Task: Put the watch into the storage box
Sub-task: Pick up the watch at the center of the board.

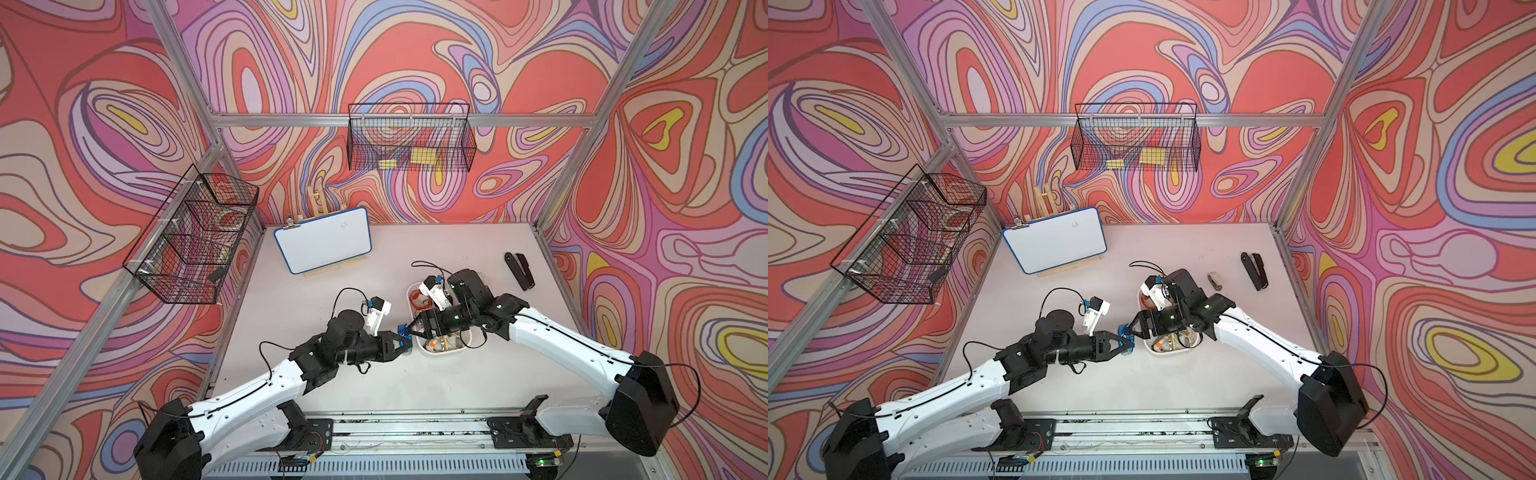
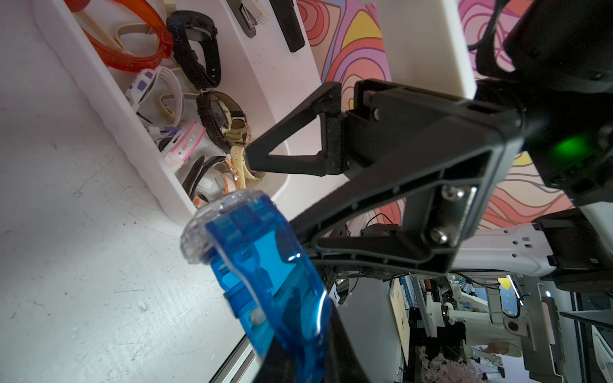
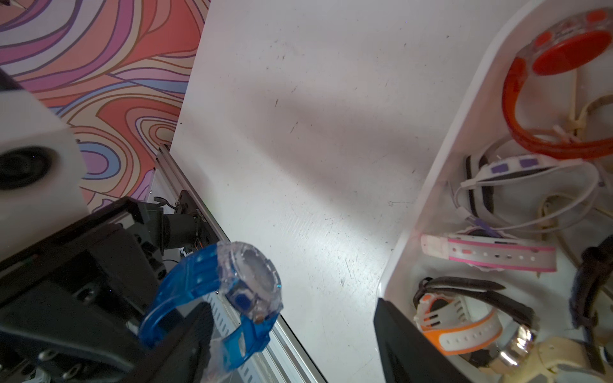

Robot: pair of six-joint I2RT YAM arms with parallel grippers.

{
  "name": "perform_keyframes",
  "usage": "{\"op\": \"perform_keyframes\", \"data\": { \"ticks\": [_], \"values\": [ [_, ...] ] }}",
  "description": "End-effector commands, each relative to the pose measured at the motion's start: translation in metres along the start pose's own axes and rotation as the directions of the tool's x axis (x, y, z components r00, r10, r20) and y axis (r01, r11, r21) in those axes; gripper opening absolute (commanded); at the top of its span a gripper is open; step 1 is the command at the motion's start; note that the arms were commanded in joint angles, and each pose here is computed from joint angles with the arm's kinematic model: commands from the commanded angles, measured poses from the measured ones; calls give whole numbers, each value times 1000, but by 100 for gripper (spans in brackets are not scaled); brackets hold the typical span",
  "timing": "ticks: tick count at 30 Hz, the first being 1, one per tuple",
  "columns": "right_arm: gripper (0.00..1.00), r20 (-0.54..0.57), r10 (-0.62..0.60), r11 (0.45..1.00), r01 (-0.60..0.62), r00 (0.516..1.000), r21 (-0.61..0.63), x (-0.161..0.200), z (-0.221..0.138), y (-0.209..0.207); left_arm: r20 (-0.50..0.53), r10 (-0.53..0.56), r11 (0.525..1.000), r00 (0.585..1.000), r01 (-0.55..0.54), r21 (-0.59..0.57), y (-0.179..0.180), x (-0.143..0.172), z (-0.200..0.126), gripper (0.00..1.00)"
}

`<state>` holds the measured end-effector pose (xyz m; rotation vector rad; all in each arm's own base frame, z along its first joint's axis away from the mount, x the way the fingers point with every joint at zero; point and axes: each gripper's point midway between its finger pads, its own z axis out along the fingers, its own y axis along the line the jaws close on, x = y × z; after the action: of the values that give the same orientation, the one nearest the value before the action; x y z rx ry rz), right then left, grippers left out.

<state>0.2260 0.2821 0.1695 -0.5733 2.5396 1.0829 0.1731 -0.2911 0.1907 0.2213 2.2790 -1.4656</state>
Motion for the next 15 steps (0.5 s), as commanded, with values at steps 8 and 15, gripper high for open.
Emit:
{"op": "perform_keyframes", "data": {
  "ticks": [8, 15],
  "values": [
    [74, 32, -52, 994, 55, 998, -90, 10, 1, 10, 2, -15, 998, 1000, 15, 69, -7, 3, -3, 14],
    [70, 58, -97, 976, 107, 994, -190, 7, 5, 23, 4, -22, 995, 1000, 21, 101, -14, 1, -3, 14]
  ]
}}
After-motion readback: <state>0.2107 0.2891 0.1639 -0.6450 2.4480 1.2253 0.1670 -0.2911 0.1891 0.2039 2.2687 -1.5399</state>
